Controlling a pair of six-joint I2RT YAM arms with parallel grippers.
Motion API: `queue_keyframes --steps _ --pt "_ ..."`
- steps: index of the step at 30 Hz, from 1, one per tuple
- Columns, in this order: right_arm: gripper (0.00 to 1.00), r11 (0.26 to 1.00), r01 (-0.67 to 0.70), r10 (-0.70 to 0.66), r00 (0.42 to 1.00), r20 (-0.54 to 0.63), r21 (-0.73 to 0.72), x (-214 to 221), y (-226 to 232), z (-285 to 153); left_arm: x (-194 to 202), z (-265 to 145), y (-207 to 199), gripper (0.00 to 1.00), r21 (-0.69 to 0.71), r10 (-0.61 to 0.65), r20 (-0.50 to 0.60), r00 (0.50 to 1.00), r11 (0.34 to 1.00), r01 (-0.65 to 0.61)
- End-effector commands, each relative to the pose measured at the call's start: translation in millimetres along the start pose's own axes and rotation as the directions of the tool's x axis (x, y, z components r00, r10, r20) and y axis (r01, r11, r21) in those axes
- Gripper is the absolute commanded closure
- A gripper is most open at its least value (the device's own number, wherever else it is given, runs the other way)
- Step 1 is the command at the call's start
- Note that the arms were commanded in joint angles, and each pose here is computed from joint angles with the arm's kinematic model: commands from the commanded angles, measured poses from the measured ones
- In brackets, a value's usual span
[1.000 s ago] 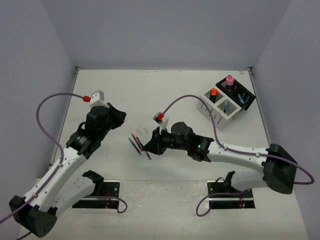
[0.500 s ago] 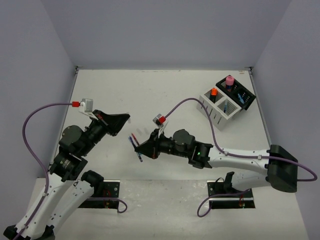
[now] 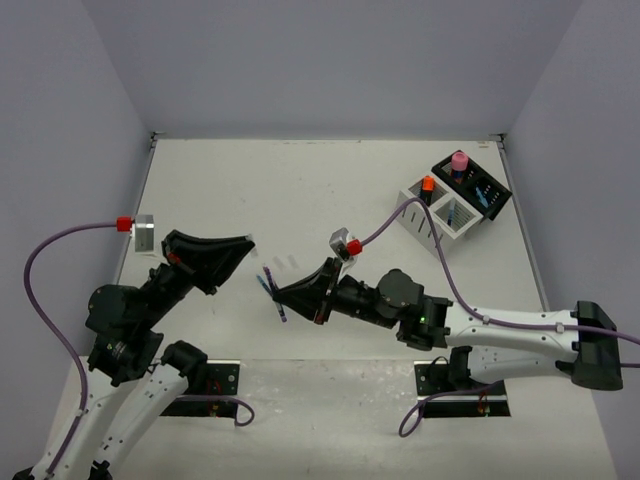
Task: Sort the stationery into containers
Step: Close the pen cap on the pen.
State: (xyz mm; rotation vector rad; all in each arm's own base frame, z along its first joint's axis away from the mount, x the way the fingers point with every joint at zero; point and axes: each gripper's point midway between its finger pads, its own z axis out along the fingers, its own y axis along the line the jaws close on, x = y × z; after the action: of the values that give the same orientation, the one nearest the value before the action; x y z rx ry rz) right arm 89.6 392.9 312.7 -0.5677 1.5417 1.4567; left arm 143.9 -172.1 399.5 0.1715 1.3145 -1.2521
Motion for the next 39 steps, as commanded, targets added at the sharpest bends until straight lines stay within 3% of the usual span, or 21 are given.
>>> queue_keyframes --steps 1,16,39 --pt "1.0 0.998 0.044 -0.038 0.993 0.116 -0.047 -39 23 1 -5 1 -19 1.0 0.097 -0.002 0.008 1.0 0.995 0.001" --pt "1.0 0.994 0.098 -0.091 0.985 0.148 -0.04 -60 31 9 -6 6 -21 1.0 0.109 -0.013 0.0 1.0 0.994 0.013" --pt "1.0 0.997 0.075 -0.076 0.994 0.079 0.016 -34 15 20 -30 8 -25 1.0 0.063 0.016 0.06 0.998 0.998 -0.02"
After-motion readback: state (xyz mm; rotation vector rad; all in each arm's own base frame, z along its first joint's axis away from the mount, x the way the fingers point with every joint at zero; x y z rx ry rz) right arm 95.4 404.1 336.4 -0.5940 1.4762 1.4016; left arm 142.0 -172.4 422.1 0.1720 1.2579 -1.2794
